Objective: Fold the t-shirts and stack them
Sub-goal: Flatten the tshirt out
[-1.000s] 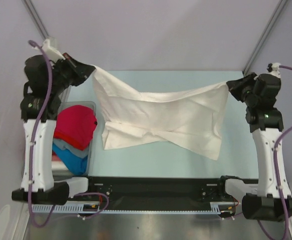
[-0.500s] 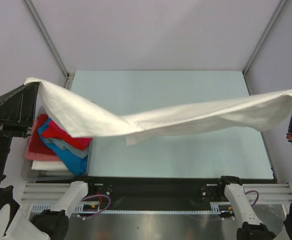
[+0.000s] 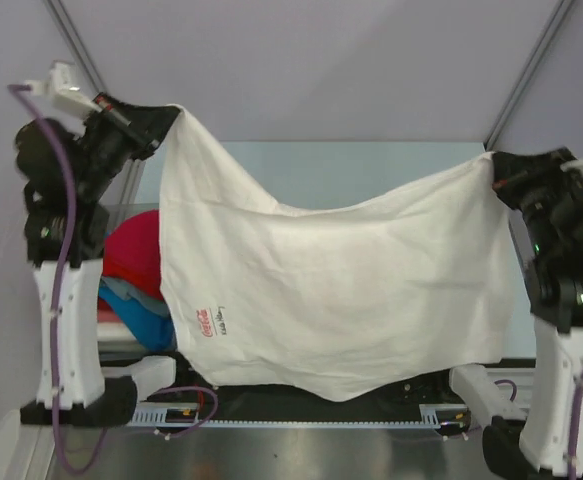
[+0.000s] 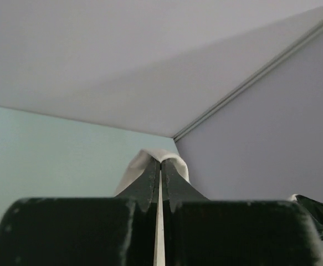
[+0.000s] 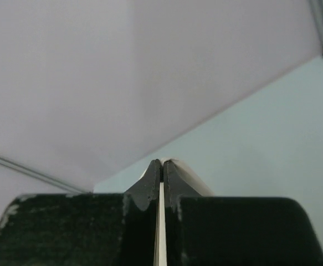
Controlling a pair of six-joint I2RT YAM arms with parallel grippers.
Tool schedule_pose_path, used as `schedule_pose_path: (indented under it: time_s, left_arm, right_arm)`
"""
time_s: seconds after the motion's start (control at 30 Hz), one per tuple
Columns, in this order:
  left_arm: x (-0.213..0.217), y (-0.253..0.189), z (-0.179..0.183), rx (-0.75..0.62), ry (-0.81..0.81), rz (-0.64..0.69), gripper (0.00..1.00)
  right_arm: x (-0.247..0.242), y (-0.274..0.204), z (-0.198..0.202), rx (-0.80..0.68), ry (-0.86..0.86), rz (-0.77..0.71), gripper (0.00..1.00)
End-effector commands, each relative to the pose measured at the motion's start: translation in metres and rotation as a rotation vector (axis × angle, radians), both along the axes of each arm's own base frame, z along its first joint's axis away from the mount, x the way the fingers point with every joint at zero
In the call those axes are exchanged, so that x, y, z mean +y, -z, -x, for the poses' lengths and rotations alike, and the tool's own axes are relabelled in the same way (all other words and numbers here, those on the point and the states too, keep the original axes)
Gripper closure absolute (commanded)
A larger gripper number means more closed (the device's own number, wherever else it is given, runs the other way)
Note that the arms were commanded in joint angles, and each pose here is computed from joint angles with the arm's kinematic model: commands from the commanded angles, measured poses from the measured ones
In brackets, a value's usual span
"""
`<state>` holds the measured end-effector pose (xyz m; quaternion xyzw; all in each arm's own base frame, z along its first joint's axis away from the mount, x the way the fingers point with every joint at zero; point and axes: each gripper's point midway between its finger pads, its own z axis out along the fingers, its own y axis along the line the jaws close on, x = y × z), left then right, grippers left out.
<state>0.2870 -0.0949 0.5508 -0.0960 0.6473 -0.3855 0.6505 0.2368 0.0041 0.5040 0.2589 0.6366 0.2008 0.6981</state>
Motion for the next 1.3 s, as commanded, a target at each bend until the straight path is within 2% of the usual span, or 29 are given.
schedule_pose_path:
  time_s: [0.0, 0.03, 0.1, 0.13, 0.17, 0.2, 0.23, 0.3, 0.33, 0.5, 0.63, 0.67, 0.7, 0.77, 0.8, 0.83, 0.87, 0.9, 0.93, 0.97, 1.0, 1.03, 1.07, 1.1, 1.13, 1.17, 1.2, 1.27]
  left_arm:
    - [0.001, 0.0, -0.068, -0.01, -0.015, 0.042, 1.0]
    - [-0.001, -0.001, -0.081, 0.005, 0.001, 0.045, 1.0]
    - [-0.007, -0.029, -0.099, -0.035, 0.036, 0.078, 1.0]
    - [-0.009, -0.045, -0.1, -0.071, 0.053, 0.091, 0.99]
    - [-0.01, -0.06, -0.1, -0.096, 0.062, 0.115, 1.0]
    - [-0.01, -0.088, -0.101, -0.164, 0.067, 0.124, 0.99]
    - [-0.006, -0.106, -0.099, -0.205, 0.042, 0.137, 0.99]
    - [-0.003, -0.143, -0.083, -0.318, 0.04, 0.163, 1.0]
    - [-0.002, -0.161, -0.075, -0.398, 0.051, 0.194, 0.99]
    - [-0.005, -0.171, -0.09, -0.457, 0.1, 0.257, 1.0]
    - [-0.016, -0.124, -0.147, -0.352, 0.093, 0.196, 1.0]
    - [-0.022, -0.111, -0.157, -0.33, 0.108, 0.174, 0.99]
    - [-0.03, -0.083, -0.172, -0.265, 0.129, 0.147, 1.0]
    - [-0.046, -0.061, -0.168, -0.232, 0.155, 0.068, 1.0]
    - [-0.052, -0.021, -0.179, -0.137, 0.148, 0.043, 1.0]
    - [-0.063, 0.001, -0.175, -0.109, 0.152, -0.009, 1.0]
    - [-0.066, 0.04, -0.162, -0.03, 0.144, -0.029, 1.0]
    - [-0.067, 0.06, -0.155, 0.004, 0.107, -0.034, 1.0]
    - [-0.065, 0.081, -0.149, 0.033, 0.082, -0.039, 1.0]
    - [-0.059, 0.122, -0.128, 0.111, 0.057, -0.041, 1.0]
    - [-0.056, 0.144, -0.119, 0.153, 0.031, -0.039, 0.99]
    - [-0.052, 0.161, -0.106, 0.186, 0.018, -0.034, 1.0]
    - [-0.047, 0.211, -0.095, 0.286, 0.004, -0.056, 1.0]
    - [-0.04, 0.207, -0.071, 0.267, -0.01, -0.051, 1.0]
    - [-0.034, 0.223, -0.06, 0.3, -0.027, -0.061, 1.0]
    - [-0.032, 0.261, -0.047, 0.368, -0.029, -0.078, 1.0]
    - [-0.027, 0.253, -0.027, 0.331, -0.029, -0.067, 0.99]
    - [-0.025, 0.291, -0.005, 0.407, -0.014, -0.082, 1.0]
  right_arm:
    - [0.02, 0.022, -0.079, 0.073, -0.149, -0.077, 1.0]
    - [0.018, 0.022, -0.101, 0.074, -0.166, -0.094, 1.0]
    - [0.023, -0.008, -0.108, 0.006, -0.241, -0.137, 1.0]
    - [0.014, -0.027, -0.11, -0.041, -0.228, -0.139, 1.0]
    - [0.012, -0.028, -0.125, -0.028, -0.255, -0.162, 1.0]
    - [0.008, -0.04, -0.126, -0.048, -0.258, -0.168, 1.0]
    - [0.005, -0.069, -0.118, -0.112, -0.285, -0.152, 1.0]
    - [-0.004, -0.081, -0.125, -0.141, -0.318, -0.218, 1.0]
    - [-0.01, -0.094, -0.122, -0.197, -0.343, -0.201, 1.0]
    - [-0.035, -0.076, -0.152, -0.179, -0.358, -0.285, 1.0]
    - [-0.045, -0.021, -0.194, -0.075, -0.376, -0.35, 1.0]
    - [-0.048, 0.009, -0.206, -0.02, -0.374, -0.386, 1.0]
    - [-0.044, 0.021, -0.212, -0.005, -0.384, -0.391, 1.0]
    - [-0.044, 0.055, -0.223, 0.052, -0.369, -0.389, 1.0]
    - [-0.041, 0.085, -0.227, 0.117, -0.359, -0.413, 1.0]
    - [-0.044, 0.107, -0.231, 0.157, -0.333, -0.42, 1.0]
    - [-0.046, 0.125, -0.232, 0.189, -0.318, -0.416, 1.0]
    - [-0.047, 0.166, -0.23, 0.265, -0.296, -0.45, 1.0]
    - [-0.049, 0.184, -0.228, 0.294, -0.279, -0.459, 1.0]
    - [-0.05, 0.201, -0.227, 0.317, -0.268, -0.456, 1.0]
    - [-0.051, 0.244, -0.218, 0.396, -0.242, -0.492, 1.0]
    - [-0.052, 0.261, -0.213, 0.422, -0.231, -0.502, 1.0]
    - [-0.053, 0.277, -0.206, 0.446, -0.225, -0.496, 1.0]
    - [-0.052, 0.306, -0.194, 0.501, -0.212, -0.519, 1.0]
    - [-0.055, 0.321, -0.186, 0.523, -0.197, -0.516, 1.0]
    - [-0.053, 0.328, -0.176, 0.553, -0.187, -0.504, 1.0]
    - [-0.059, 0.341, -0.17, 0.589, -0.148, -0.441, 1.0]
    - [-0.057, 0.359, -0.149, 0.667, -0.11, -0.417, 1.0]
